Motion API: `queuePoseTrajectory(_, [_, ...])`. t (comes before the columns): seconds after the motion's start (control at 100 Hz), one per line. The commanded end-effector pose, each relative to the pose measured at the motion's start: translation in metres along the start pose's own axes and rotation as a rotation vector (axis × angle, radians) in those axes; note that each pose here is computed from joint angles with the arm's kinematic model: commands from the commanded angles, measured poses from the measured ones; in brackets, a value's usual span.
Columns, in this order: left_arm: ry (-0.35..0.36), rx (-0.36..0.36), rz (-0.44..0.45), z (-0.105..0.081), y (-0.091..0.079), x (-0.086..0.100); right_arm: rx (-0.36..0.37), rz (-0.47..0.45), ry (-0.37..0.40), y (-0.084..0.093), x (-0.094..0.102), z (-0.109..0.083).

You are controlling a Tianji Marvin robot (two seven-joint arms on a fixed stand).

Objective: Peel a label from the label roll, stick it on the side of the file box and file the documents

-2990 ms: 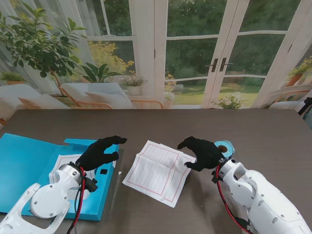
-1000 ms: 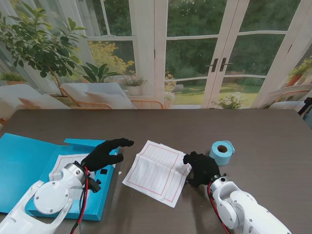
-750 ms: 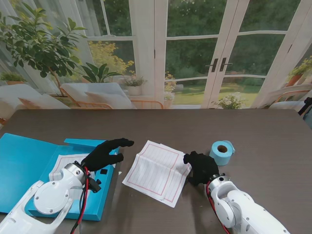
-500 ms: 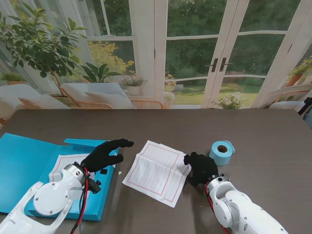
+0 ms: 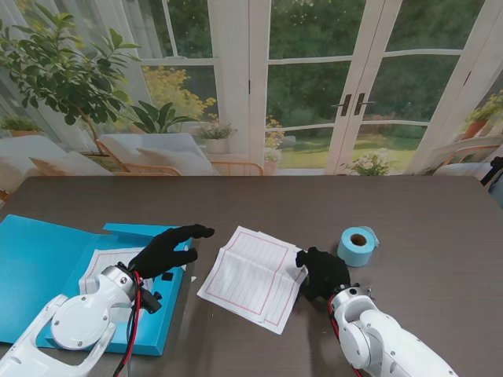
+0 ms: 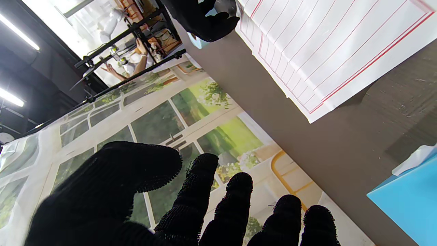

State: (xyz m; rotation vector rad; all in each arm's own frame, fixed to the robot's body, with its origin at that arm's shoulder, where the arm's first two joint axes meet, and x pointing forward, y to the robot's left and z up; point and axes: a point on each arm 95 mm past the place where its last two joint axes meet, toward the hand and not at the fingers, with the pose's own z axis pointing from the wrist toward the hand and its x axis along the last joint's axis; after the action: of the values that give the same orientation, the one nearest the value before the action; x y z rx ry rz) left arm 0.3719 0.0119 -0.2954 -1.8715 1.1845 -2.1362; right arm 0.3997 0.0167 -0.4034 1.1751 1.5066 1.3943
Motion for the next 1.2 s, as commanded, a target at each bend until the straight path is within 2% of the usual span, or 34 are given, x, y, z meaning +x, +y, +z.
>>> queuePoseTrajectory(0.0, [0.001, -0.019, -0.006, -0.001, 0.003, 0.002, 0.028, 0.011, 0.002, -0.007, 0.005, -0.003])
queuePoseTrajectory(0.42, [-0.006, -0.02, -0.02, -0.003, 0.004, 0.003, 0.074, 0.06, 0.001, -0.02, 0.0, -0.002])
queuePoseTrajectory(0.64, [-0.011, -0.018, -0.029, -0.004, 0.005, 0.004, 0.063, 0.08, 0.006, -0.023, -0.002, -0.002])
queuePoseTrajectory(0.82, [-0.013, -0.019, -0.036, -0.004, 0.005, 0.005, 0.016, 0.073, 0.03, -0.021, -0.002, 0.0])
queuePoseTrajectory(1.19, [-0.019, -0.014, -0.054, -0.005, 0.005, 0.006, -0.112, -0.006, 0.153, -0.003, 0.002, 0.005])
